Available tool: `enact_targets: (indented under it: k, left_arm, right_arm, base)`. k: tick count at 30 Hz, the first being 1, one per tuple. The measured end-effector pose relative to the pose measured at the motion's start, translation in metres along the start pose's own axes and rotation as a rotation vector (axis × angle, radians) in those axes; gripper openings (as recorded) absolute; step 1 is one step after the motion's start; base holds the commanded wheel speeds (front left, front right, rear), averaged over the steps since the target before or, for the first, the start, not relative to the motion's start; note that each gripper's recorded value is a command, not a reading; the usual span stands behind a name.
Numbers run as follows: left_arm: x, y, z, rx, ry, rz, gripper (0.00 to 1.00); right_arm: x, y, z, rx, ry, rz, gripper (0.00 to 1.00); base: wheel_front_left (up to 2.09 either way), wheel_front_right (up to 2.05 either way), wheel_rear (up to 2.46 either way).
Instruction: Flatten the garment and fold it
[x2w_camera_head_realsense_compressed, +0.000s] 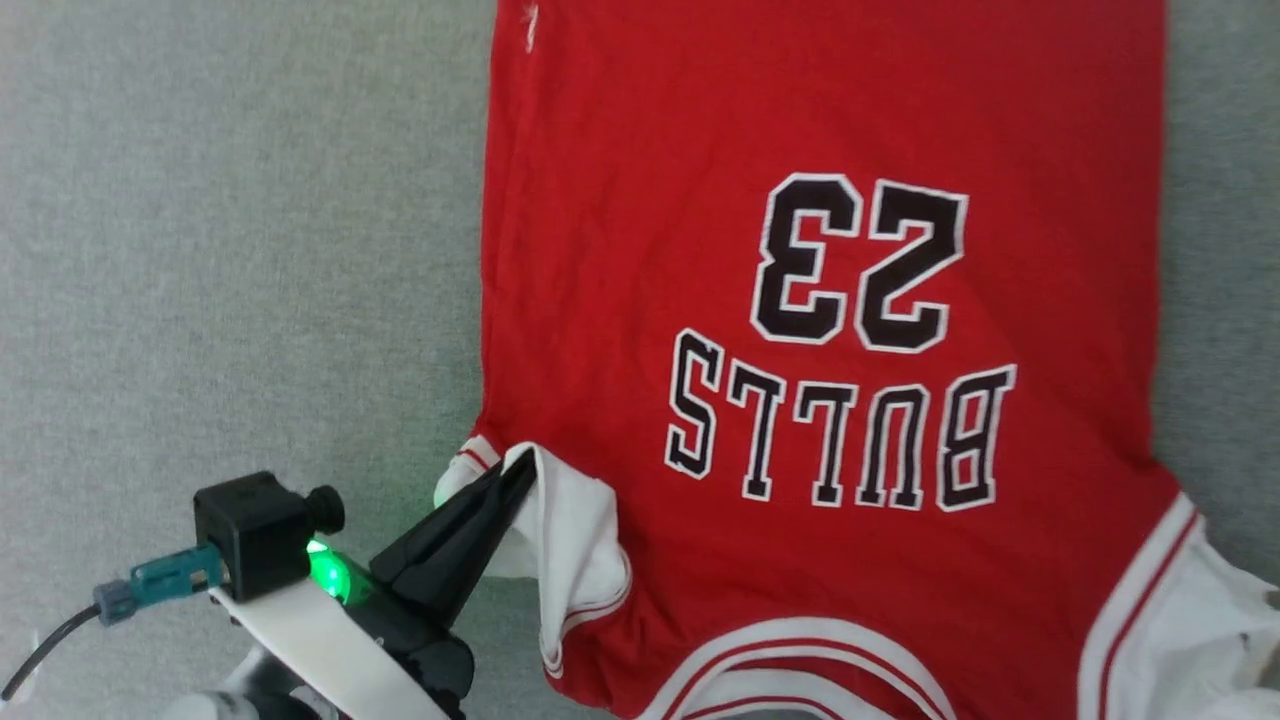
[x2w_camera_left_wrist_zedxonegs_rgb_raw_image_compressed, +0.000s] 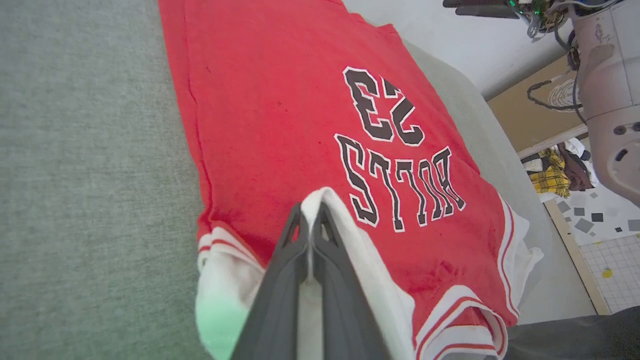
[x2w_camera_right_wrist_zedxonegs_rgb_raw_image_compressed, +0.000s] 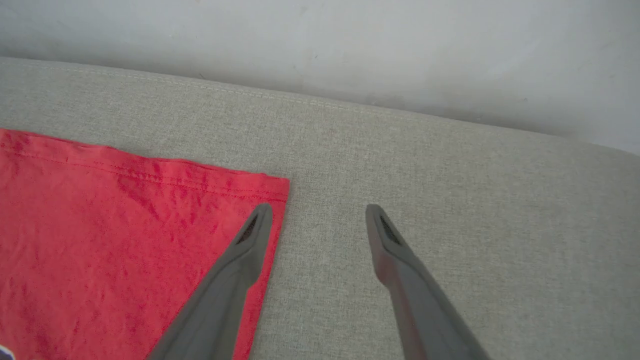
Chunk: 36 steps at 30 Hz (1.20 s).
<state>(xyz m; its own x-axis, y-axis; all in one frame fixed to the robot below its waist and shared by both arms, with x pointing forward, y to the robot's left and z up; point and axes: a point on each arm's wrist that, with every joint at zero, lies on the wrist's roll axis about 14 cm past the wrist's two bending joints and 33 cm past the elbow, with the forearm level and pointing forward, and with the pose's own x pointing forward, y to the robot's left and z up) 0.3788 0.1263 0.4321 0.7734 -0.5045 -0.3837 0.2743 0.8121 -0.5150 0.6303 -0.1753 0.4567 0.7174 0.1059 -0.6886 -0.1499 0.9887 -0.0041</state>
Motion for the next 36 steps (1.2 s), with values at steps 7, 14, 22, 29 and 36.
enact_targets:
  k: [7,14,22,29,36]
  left_arm:
    - [0.005,0.019,-0.016,-0.038,0.034,0.049,0.0]
    - [0.005,0.034,-0.025,-0.054,0.057,0.089,0.0]
    - [0.005,0.039,-0.026,-0.058,0.055,0.105,0.0]
    - [0.005,0.034,-0.02,-0.044,0.033,0.088,0.0]
    - [0.001,0.025,-0.007,-0.014,-0.005,0.072,0.0]
  right_arm:
    - [0.044,0.01,-0.03,0.045,0.104,0.011,1.0]
    - [0.076,0.026,-0.06,0.055,0.207,0.035,1.0]
    - [0.081,0.038,-0.065,0.065,0.242,0.058,0.0]
    - [0.067,0.037,-0.059,0.033,0.215,0.056,0.0]
    - [0.038,0.034,-0.038,0.001,0.123,0.075,0.0]
  base:
    - [0.0,0.0,0.0]
    - [0.0,0.0,0.0]
    - [0.0,0.0,0.0]
    - [0.0,0.0,0.0]
    - [0.0,0.0,0.0]
